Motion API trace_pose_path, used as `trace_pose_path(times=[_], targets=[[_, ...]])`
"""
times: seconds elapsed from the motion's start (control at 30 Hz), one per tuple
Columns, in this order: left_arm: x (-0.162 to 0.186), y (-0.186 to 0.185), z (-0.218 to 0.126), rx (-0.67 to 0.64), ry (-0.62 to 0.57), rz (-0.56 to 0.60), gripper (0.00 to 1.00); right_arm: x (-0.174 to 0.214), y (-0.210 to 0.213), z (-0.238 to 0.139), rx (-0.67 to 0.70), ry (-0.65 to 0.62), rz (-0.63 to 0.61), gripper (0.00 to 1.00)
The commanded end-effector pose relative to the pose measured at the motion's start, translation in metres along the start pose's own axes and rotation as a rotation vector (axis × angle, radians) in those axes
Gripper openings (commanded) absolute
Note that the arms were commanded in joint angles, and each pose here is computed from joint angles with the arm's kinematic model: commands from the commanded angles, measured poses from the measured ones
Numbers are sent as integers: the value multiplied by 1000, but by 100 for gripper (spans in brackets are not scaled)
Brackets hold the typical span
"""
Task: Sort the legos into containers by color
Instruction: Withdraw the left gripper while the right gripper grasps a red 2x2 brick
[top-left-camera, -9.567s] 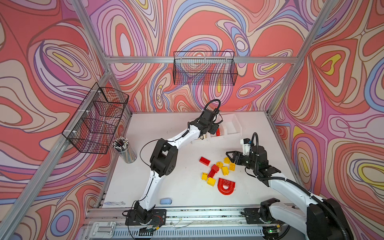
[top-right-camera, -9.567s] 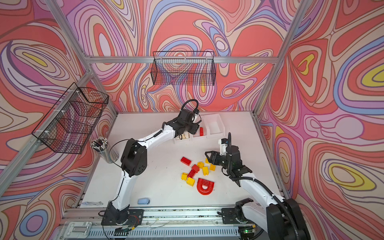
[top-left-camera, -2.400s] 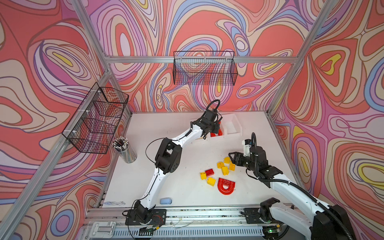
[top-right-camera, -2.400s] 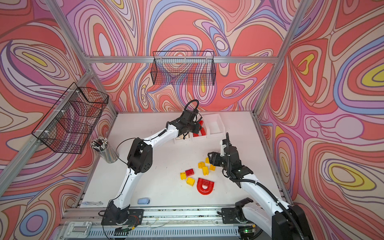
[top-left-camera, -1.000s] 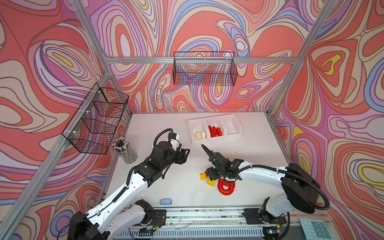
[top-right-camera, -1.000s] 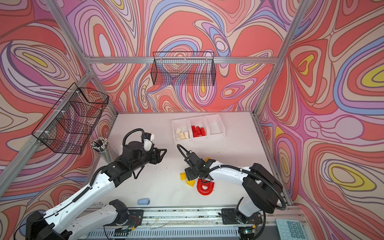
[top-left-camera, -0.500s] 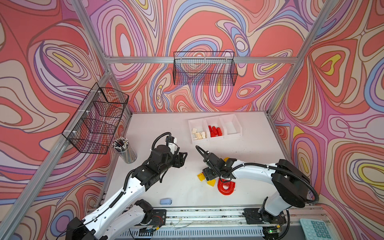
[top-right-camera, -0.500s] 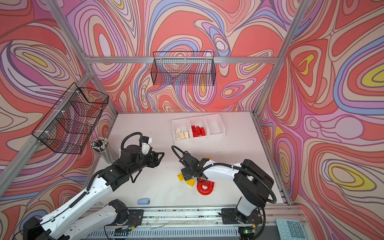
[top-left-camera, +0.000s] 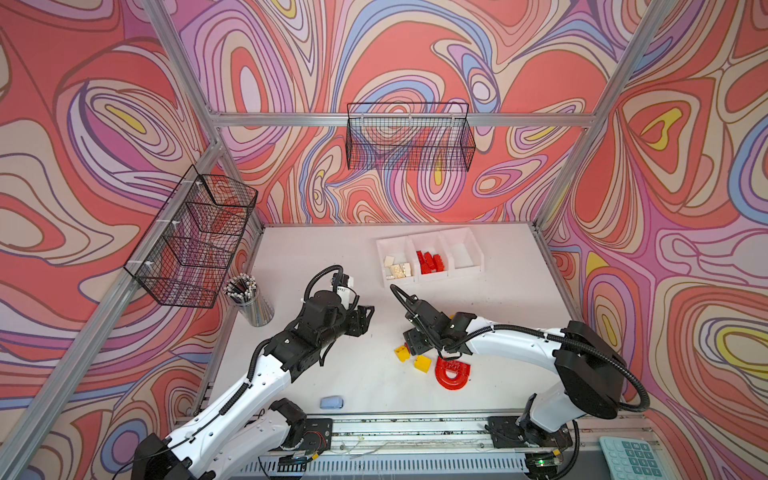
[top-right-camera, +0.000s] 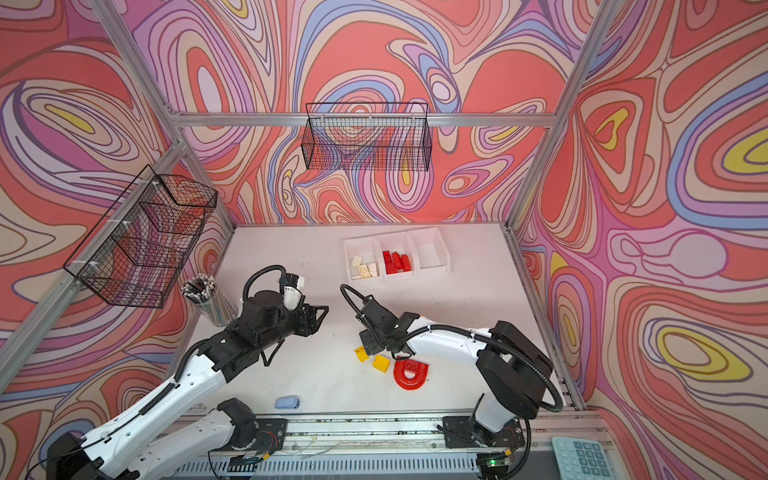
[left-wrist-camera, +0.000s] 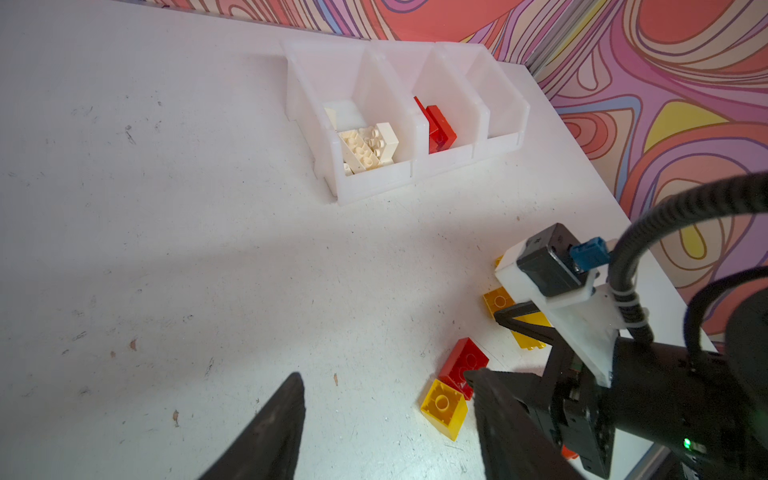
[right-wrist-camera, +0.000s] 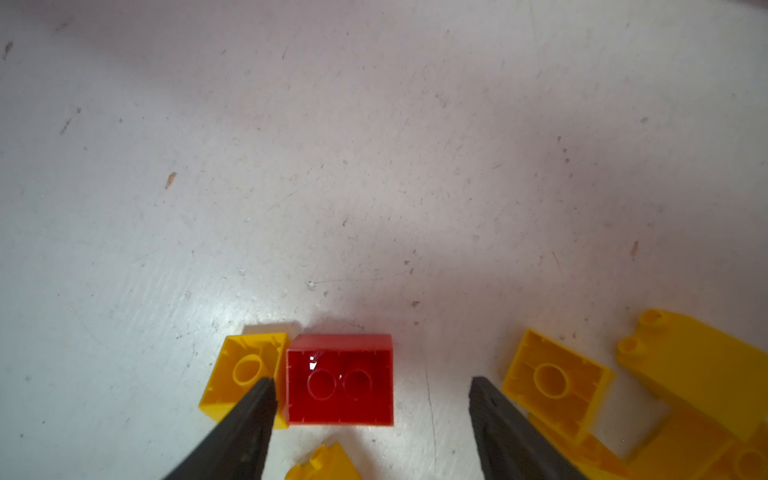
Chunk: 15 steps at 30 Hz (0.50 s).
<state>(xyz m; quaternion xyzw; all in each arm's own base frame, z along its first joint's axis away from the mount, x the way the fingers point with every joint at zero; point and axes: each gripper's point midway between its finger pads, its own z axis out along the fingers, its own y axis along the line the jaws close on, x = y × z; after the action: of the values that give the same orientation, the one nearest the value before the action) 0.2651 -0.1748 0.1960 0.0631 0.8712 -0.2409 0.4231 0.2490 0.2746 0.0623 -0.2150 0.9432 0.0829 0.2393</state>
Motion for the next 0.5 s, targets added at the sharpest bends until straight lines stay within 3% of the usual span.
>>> trace_pose_path(times=[0.0,0.47], targets=[[6,4,0,-14,13,-1,64,-1,4,3,4,3,3,77],[10,6,2,-17,24,3,64,20,6,28,9,63,-7,76]])
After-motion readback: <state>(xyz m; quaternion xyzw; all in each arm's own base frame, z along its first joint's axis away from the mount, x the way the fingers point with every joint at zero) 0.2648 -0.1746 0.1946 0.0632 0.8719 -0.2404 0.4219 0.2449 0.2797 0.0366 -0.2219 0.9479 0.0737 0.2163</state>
